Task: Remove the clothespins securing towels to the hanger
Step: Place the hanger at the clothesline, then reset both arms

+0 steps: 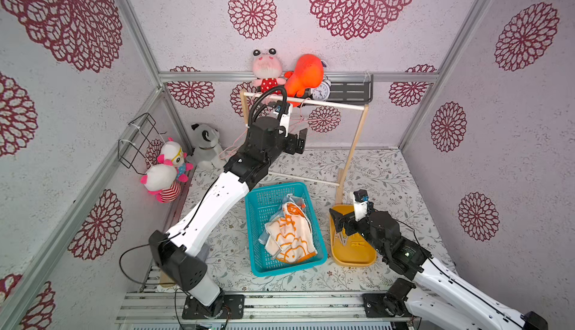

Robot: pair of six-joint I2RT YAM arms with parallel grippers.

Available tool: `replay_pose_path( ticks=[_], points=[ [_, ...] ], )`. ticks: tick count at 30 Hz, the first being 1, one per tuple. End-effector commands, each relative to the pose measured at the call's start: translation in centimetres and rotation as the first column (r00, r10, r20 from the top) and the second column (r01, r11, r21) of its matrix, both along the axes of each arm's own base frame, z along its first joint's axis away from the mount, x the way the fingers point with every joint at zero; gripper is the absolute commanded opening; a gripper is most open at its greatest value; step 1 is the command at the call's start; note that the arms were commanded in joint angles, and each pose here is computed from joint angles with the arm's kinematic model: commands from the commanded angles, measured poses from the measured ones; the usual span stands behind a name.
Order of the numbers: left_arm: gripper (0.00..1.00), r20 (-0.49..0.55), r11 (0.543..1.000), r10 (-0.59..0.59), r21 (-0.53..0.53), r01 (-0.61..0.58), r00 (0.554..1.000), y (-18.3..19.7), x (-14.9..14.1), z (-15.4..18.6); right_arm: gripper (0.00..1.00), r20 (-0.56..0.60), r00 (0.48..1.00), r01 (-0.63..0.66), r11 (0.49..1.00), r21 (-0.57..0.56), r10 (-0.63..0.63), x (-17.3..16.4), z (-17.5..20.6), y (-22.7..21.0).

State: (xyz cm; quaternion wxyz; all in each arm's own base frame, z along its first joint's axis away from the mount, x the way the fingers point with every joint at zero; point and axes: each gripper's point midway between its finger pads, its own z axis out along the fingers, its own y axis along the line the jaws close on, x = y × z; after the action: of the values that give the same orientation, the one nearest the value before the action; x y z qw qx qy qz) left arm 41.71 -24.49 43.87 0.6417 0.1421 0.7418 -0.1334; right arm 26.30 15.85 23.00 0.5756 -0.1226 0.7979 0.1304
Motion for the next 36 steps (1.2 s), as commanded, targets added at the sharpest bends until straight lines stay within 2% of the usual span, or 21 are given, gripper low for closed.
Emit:
replay_pose_path(
  ticks=[1,5,9,11,14,18,21,25,33,36],
  points=[
    [0.98,0.116,0.990,0.140,-0.031,-0.138,0.983,4.6,-2.4,2.0,0.99,0.115,0.950,0.297,0.954,-0.033,-0.292,1.5,2.3,-5.8],
    [0.98,0.133,0.962,0.274,-0.030,-0.272,0.952,9.5,-5.7,-1.2,0.99,0.202,0.854,0.491,0.871,-0.002,-0.480,1.8,3.0,-10.7],
    [0.98,0.149,0.892,0.450,-0.023,-0.452,0.881,15.2,-8.6,-4.3,0.99,0.236,0.766,0.606,0.794,0.046,-0.598,1.7,1.8,-14.6],
    [0.98,0.173,0.836,0.546,-0.053,-0.546,0.820,18.3,-10.1,-6.3,0.99,0.236,0.745,0.631,0.774,0.055,-0.624,1.8,0.3,-15.8],
    [0.98,0.153,0.787,0.617,-0.118,-0.606,0.772,21.8,-11.9,-10.3,0.99,0.232,0.727,0.653,0.755,0.059,-0.647,1.8,-2.3,-17.3],
    [0.98,0.111,0.727,0.686,-0.112,-0.677,0.719,25.4,-13.0,-16.0,0.99,0.279,0.699,0.679,0.734,0.034,-0.659,1.0,-4.6,-18.7],
    [0.98,0.100,0.678,0.735,-0.085,-0.730,0.671,27.2,-13.4,-19.4,0.99,0.279,0.679,0.693,0.718,0.064,-0.679,0.7,-5.5,-19.2],
    [0.98,0.094,0.667,0.745,-0.069,-0.742,0.660,28.6,-13.0,-21.8,0.99,0.266,0.667,0.714,0.699,0.039,-0.696,0.8,-7.2,-20.1],
    [0.98,0.017,0.639,0.769,-0.044,-0.768,0.639,31.4,-11.6,-26.3,0.99,0.264,0.703,0.683,0.731,0.009,-0.660,2.5,-8.1,-19.7],
    [0.98,0.023,0.664,0.747,-0.045,-0.746,0.664,31.5,-10.2,-26.8,0.99,0.268,0.725,0.656,0.755,0.010,-0.634,3.1,-8.1,-19.3]
  ],
)
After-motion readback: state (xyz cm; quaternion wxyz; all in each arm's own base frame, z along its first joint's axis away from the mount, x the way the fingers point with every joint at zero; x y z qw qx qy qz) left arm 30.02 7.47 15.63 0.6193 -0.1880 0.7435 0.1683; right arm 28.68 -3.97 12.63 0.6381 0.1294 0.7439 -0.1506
